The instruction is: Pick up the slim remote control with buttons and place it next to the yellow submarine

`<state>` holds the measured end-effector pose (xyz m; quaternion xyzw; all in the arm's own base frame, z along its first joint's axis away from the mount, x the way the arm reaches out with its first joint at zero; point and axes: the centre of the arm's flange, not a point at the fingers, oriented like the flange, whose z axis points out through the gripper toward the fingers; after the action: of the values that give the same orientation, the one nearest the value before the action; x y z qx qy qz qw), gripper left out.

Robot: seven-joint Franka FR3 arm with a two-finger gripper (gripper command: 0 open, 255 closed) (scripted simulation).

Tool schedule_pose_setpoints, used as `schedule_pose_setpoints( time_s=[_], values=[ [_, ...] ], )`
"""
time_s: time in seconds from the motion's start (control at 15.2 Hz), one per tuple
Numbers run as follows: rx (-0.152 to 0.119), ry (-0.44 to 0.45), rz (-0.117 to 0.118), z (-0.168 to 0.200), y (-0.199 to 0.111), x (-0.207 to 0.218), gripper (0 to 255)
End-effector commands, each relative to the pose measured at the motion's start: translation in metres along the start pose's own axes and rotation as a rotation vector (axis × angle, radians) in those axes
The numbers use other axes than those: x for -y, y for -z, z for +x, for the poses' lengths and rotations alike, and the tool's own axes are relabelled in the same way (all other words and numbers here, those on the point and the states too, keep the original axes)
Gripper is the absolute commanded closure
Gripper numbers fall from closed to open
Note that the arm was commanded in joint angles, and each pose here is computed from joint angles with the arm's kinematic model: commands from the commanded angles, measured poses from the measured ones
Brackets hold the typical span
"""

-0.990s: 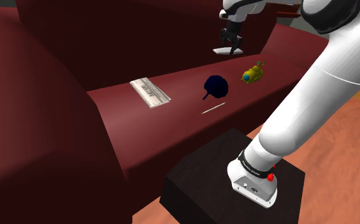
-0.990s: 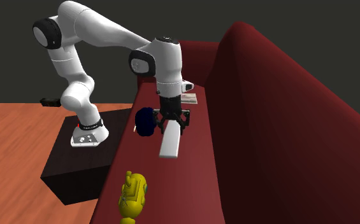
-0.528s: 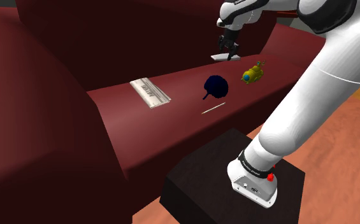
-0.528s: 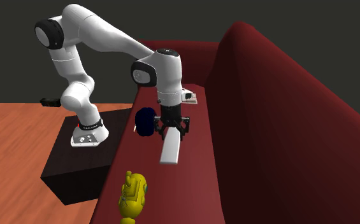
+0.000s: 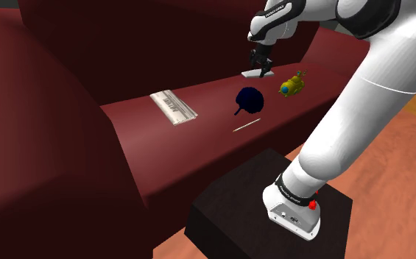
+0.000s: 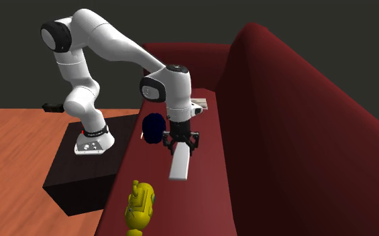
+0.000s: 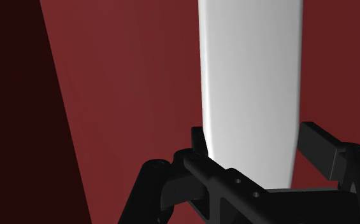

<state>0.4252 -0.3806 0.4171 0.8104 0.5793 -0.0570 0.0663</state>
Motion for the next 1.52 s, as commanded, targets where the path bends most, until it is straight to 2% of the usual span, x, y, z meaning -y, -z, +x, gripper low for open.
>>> schedule_pose_setpoints(
  time_s=[0.0,0.73,1.19,1.25,1.45],
  values=[
    [0.0,0.0,-0.001,0.002,-0.01,0.0,255],
    [0.0,0.0,-0.001,0.012,-0.065,0.002,255],
    [0.0,0.0,-0.001,0.012,-0.065,0.002,255],
    [0.0,0.0,-0.001,0.012,-0.065,0.002,0],
    [0.0,0.0,-0.001,0.012,-0.065,0.002,0]
  ],
)
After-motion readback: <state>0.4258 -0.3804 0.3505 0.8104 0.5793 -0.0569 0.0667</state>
